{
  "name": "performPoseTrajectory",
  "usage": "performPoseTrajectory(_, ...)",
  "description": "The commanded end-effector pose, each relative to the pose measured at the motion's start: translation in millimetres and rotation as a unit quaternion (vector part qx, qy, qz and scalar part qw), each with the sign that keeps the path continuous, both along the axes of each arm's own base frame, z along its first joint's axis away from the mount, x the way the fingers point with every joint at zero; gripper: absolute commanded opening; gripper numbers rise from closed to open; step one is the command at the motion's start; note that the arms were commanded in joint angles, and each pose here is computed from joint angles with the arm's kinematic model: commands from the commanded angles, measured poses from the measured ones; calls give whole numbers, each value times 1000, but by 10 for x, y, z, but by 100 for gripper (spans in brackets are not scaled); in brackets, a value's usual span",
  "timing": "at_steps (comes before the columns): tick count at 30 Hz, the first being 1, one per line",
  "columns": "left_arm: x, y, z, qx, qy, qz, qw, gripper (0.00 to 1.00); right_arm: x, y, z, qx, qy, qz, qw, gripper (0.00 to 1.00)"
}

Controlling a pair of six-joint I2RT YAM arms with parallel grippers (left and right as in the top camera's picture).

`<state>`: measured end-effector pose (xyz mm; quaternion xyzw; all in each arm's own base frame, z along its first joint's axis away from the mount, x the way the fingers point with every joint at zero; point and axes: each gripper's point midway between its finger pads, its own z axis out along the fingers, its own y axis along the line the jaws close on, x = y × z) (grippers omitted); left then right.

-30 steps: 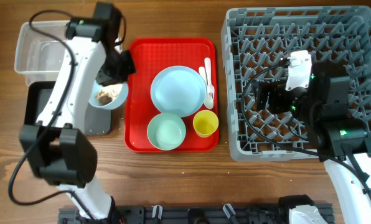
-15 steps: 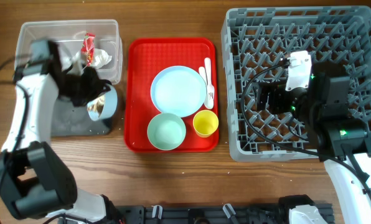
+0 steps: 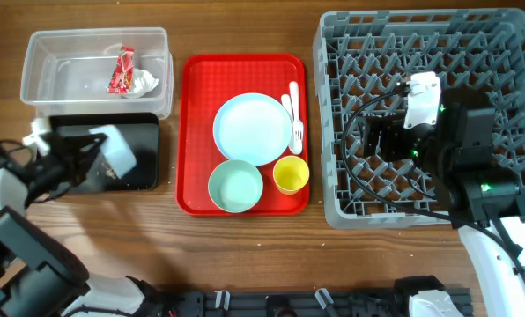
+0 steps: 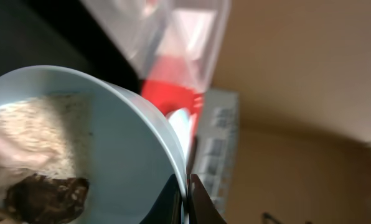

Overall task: Sort waste into correct bins and load items into the dishwasher rack
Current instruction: 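Move the bowl over the black tray and tip out the scraps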

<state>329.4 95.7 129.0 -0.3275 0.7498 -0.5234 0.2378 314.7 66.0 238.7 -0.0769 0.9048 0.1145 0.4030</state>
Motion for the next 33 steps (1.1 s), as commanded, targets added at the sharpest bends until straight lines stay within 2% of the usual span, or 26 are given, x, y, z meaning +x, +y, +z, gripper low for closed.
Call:
performPoseTrajectory(1, -56, 90, 434, -73, -100, 8, 992, 4, 10, 59, 64, 14, -4, 10, 1000, 100)
performPoseTrajectory(4, -115, 185, 611, -106, -139, 18, 985, 4, 3, 82, 68, 19, -4, 15, 1000, 99)
performPoseTrajectory(13, -190, 373, 614, -123, -125, 52, 983, 4, 4, 83, 70, 19, -4, 15, 1000, 100)
performPoseTrajectory(20, -167, 404, 624, -168, -88, 62, 980, 4, 2, 90, 71, 21, -4, 17, 1000, 100)
performPoseTrajectory(23, -181, 374, 626, -226, -39, 73, 971, 4, -3, 121, 82, 31, -3, 20, 999, 100)
performPoseTrajectory(26, -136, 408, 632, -186, -67, 64, 978, 4, -6, 131, 84, 38, -1, 19, 999, 100)
performPoseTrajectory(33, -22, 208, 795, -161, -91, 20, 983, 4, 4, 132, 95, 38, -4, 19, 999, 100)
